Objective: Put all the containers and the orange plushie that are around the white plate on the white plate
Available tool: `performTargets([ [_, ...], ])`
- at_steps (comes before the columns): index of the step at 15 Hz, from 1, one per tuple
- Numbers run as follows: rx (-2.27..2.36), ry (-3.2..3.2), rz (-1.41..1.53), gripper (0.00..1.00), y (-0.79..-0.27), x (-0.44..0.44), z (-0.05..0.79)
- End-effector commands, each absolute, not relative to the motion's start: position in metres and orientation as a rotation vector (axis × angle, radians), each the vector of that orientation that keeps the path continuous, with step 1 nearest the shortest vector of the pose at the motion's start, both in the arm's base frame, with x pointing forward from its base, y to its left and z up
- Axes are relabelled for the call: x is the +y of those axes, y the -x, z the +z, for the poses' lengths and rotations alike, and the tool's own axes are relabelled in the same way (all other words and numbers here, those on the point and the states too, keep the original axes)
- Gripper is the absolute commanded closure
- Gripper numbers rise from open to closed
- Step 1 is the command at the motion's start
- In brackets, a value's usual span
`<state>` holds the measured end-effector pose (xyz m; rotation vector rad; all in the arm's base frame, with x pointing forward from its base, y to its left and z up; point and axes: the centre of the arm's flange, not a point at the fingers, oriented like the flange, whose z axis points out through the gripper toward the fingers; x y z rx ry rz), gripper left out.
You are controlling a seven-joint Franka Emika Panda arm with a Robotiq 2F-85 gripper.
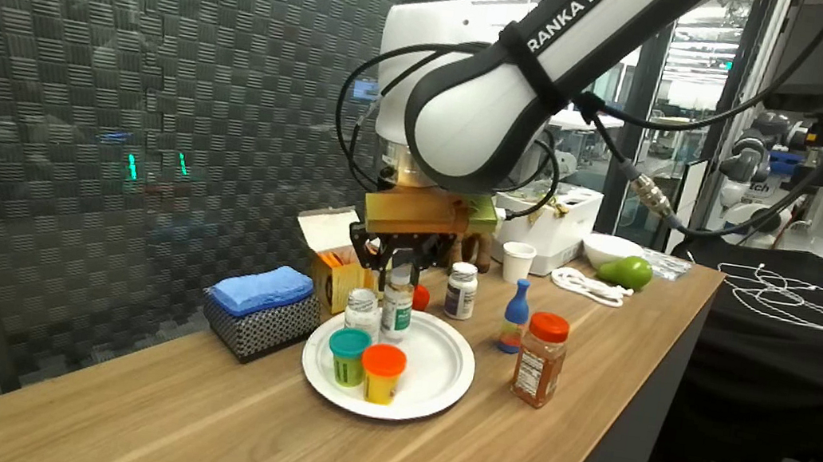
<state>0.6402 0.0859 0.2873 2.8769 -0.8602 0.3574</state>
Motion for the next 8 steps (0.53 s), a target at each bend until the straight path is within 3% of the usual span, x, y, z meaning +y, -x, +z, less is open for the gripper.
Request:
performTargets([
  [1, -0.879, -2.867, 0.394, 0.81, -0.656, 0.090, 0.284],
  [5, -0.885, -2.862, 0.387, 0.81, -0.658, 0.090, 0.280],
  [6, -0.881, -2.860, 0.389, 0.48, -0.656, 0.090, 0.281],
  [7, -0.876, -2.872, 0.375, 0.30, -0.651, 0.089, 0.283],
  [8, -0.876, -2.882, 0.370, 0.24, -0.646, 0.089, 0.286],
])
